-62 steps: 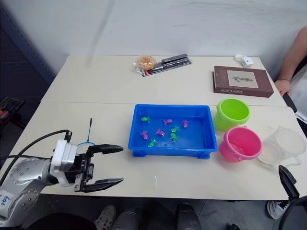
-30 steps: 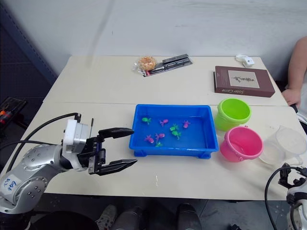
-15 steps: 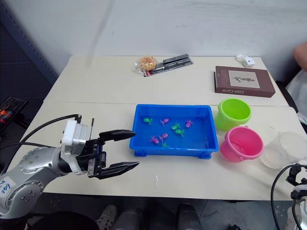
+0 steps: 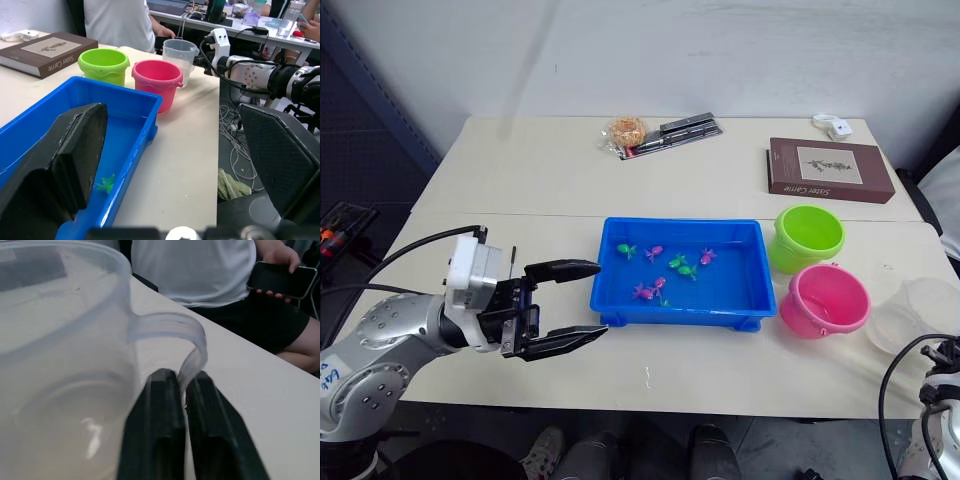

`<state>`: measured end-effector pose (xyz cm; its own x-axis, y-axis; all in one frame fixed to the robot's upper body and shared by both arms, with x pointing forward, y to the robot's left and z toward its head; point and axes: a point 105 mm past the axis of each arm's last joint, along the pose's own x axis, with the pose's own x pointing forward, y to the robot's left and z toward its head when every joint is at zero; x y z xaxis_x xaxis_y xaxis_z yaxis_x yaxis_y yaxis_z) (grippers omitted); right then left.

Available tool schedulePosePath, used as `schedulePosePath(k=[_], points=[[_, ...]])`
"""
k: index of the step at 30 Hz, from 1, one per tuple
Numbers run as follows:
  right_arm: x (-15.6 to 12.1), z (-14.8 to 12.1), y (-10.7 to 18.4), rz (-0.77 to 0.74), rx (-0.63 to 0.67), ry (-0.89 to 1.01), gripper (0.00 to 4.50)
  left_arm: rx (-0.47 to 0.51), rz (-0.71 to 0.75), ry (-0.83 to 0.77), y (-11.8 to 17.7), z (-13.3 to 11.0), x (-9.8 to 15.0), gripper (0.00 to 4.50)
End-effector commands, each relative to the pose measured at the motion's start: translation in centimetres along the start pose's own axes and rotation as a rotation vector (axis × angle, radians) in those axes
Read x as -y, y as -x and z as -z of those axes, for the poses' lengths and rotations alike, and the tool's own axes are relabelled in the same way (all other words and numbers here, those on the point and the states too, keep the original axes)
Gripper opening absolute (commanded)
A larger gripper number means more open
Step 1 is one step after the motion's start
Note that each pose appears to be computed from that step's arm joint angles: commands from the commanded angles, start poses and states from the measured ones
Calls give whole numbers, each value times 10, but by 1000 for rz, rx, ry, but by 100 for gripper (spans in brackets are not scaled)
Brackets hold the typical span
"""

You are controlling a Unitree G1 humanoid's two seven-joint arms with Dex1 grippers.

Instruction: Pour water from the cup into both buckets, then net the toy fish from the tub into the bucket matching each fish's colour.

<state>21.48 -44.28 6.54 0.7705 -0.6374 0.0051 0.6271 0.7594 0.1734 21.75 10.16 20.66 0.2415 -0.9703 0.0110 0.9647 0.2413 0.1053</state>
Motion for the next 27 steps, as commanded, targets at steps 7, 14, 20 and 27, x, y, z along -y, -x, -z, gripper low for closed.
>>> schedulePosePath(k=[7,14,20,27], points=[[-3,-40,7,-61,149,13,5,44,12,-39,-8,-6,-1,450],[-12,-84,18,-157,235,162,5,68,37,-28,-15,-3,-6,450],[-32,-121,28,-304,270,424,5,87,84,-12,-21,5,-13,450],[-64,-143,36,-392,353,632,5,112,122,-9,-29,11,-17,450]])
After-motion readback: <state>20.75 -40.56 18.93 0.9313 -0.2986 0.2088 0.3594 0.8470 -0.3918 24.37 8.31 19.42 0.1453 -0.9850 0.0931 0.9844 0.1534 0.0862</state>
